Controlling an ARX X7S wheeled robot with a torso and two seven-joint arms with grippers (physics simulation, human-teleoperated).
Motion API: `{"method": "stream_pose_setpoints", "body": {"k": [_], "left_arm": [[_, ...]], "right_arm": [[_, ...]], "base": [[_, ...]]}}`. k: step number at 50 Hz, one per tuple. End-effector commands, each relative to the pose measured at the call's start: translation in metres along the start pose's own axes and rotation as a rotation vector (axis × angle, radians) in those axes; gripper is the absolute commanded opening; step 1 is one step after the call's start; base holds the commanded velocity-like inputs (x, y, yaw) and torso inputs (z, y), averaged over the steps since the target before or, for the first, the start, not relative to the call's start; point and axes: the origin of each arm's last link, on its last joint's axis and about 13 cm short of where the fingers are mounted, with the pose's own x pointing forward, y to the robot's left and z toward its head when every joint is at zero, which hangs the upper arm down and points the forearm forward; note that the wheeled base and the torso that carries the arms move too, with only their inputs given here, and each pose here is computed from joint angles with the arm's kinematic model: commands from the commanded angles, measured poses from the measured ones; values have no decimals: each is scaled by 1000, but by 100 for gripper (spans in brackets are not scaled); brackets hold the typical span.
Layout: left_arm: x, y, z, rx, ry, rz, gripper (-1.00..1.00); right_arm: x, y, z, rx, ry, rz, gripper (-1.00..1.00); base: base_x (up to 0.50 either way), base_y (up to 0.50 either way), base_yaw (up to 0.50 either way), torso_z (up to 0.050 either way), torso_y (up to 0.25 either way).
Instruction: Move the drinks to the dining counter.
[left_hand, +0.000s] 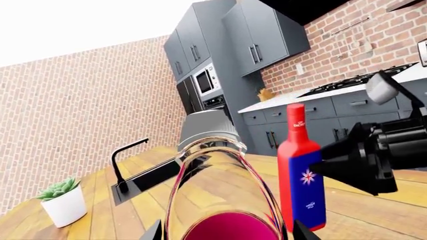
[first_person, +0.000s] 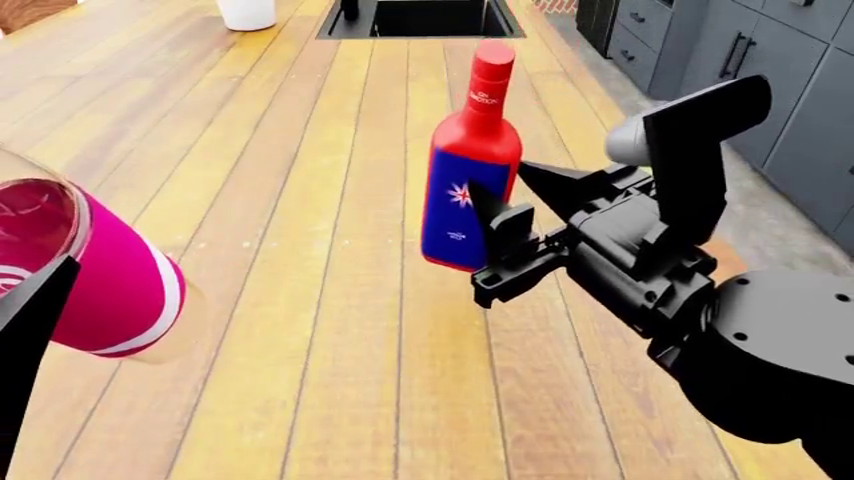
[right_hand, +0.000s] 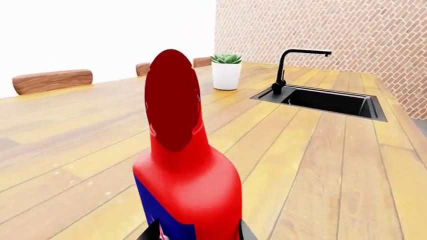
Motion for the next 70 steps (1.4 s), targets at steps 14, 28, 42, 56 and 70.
{"method": "stream_pose_setpoints", "body": {"k": [14,28,42,56,70], "left_arm": [[-1,0,-3,-8,7,8,-100],[-2,-1,-4,-8,9,7,-100],[-2,-1,-3,-7,4,10,-100],[0,0,-3,-7,3,3,-100],[-2,-1,-2,-7,5,5,-100]], "right_arm": [[6,-3,1,34,59,22,-100],[6,-2,0,51,78,45,-100],[4,1,-5,30,97,78,-100],[3,0,0,25,70,75,100],[2,-2,1,24,58,62,100]], "base": [[0,0,0,0,1],[0,0,0,1,1],[0,0,0,0,1],[0,0,0,0,1],[0,0,0,0,0]]}}
